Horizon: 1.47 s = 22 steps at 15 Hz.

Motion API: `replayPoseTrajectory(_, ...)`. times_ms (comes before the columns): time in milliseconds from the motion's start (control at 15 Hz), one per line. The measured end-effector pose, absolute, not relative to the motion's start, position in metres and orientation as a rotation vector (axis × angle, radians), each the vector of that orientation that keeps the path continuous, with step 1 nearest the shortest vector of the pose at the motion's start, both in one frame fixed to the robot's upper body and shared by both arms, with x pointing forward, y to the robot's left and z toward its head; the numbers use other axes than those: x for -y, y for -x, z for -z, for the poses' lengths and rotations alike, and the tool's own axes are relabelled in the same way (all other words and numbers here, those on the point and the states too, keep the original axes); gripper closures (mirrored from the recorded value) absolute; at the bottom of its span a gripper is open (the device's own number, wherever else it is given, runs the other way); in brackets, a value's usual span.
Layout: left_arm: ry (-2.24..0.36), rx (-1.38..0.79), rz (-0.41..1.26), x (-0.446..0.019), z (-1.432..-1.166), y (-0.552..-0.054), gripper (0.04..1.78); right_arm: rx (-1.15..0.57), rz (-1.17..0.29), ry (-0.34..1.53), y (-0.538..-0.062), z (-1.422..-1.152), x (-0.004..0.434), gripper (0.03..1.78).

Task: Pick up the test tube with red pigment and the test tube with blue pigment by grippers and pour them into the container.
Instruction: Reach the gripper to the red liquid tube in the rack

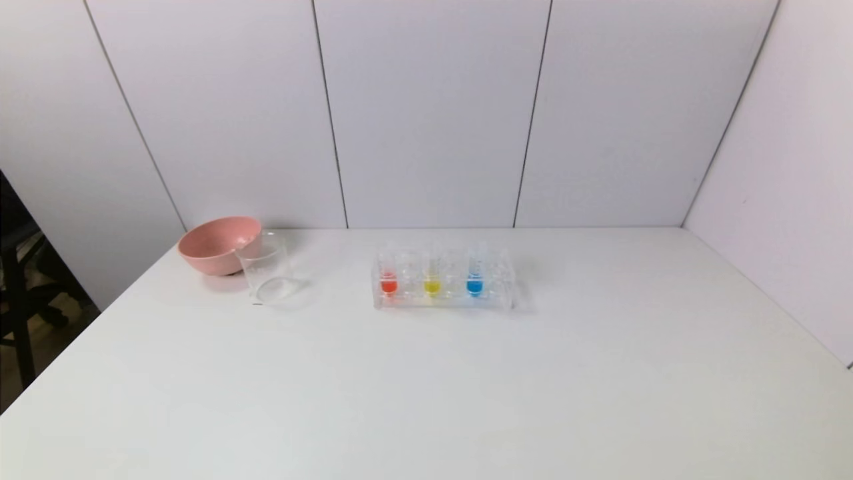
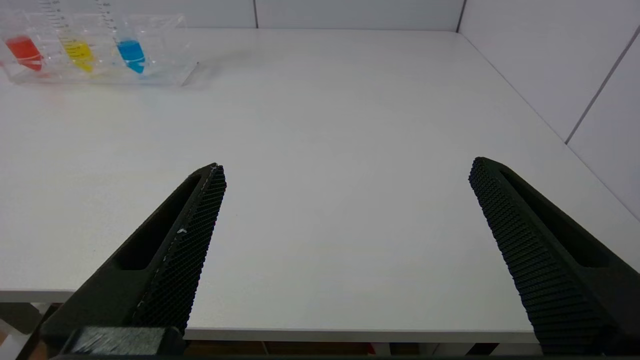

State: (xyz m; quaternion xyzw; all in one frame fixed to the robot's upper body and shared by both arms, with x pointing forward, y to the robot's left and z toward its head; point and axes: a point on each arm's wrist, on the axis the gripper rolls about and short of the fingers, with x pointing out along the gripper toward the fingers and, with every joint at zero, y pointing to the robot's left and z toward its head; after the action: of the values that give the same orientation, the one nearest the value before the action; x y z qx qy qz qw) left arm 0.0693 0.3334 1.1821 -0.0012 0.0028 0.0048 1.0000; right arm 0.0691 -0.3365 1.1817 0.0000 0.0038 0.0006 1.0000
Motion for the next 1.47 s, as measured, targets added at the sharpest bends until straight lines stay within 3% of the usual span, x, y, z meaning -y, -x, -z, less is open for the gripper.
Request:
replayPoseTrajectory(733, -0.007, -0.009, -0.010, -0.334, -1.182, -0.069, 0.06, -0.008, -0.001, 0.000, -0.069, -1.182, 0.337, 0.04)
replayPoseTrajectory(1267, -0.003, 0.002, 0.090, -0.331, -1.220, -0.055, 0.06, -0.008, -0.001, 0.000, -0.069, -1.182, 0.337, 0.04)
replayPoseTrajectory(1467, -0.002, -0.002, 0.105, -0.331, -1.248, -0.058, 0.06, -0.008, -0.001, 0.000, -0.069, -1.182, 0.337, 0.04)
